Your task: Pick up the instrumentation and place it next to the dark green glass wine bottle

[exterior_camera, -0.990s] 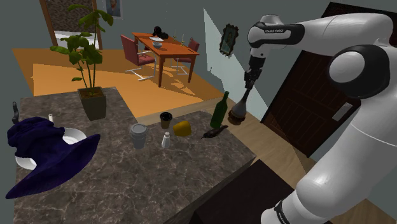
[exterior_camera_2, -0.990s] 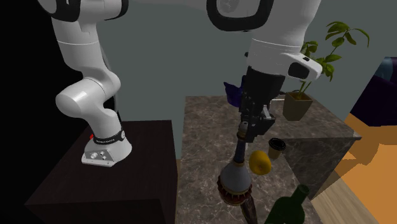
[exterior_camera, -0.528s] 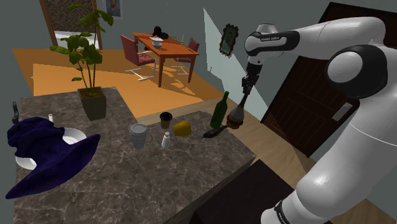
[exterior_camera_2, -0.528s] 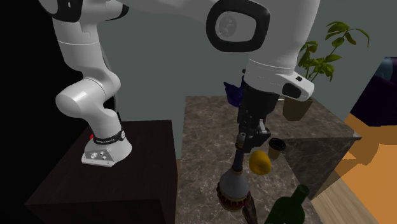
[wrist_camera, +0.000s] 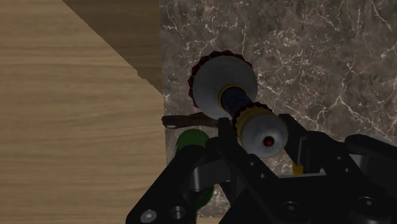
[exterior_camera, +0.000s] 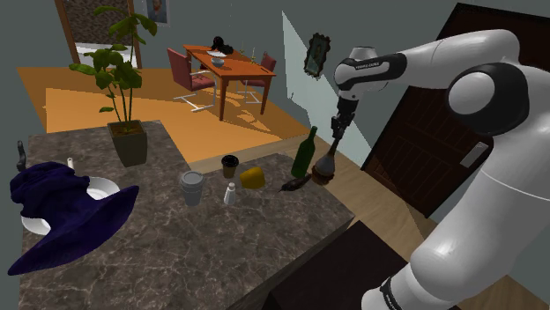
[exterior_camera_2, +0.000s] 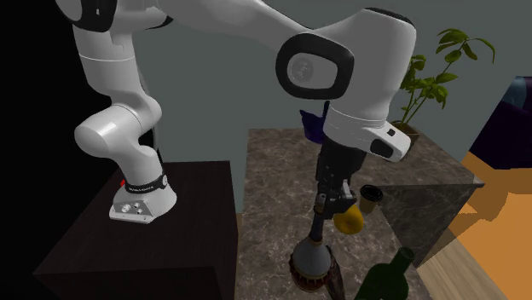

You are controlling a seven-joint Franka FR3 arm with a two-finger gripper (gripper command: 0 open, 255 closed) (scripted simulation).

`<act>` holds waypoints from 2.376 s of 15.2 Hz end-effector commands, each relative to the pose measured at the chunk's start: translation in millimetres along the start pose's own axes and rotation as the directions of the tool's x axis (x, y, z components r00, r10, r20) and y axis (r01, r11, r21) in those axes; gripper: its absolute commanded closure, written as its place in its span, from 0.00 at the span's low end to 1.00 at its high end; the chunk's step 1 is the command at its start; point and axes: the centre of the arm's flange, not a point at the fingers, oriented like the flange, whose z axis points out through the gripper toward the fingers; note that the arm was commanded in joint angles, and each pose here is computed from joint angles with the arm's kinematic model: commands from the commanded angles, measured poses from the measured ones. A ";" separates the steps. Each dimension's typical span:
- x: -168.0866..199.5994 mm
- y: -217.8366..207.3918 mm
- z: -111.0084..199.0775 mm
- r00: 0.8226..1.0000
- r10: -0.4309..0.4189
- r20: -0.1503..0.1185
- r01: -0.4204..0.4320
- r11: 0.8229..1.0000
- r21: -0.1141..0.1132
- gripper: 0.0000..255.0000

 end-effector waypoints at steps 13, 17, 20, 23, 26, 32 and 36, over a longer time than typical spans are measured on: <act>7.7 -3.5 72.5 1.000 0.000 -0.002 0.000 1.000 -0.001 1.00; 10.0 -4.3 93.5 1.000 0.000 -0.002 0.000 1.000 -0.001 1.00; 11.8 -4.9 109.2 1.000 0.000 -0.002 0.000 1.000 -0.001 1.00; 12.8 -5.3 119.3 1.000 0.000 -0.002 0.000 1.000 -0.001 1.00; 12.9 -5.3 119.3 1.000 0.000 -0.002 0.000 1.000 -0.001 1.00; 13.0 -5.3 119.4 1.000 0.000 -0.002 0.000 1.000 -0.001 0.00; 12.9 -5.3 119.3 1.000 0.000 -0.002 0.000 1.000 -0.001 0.00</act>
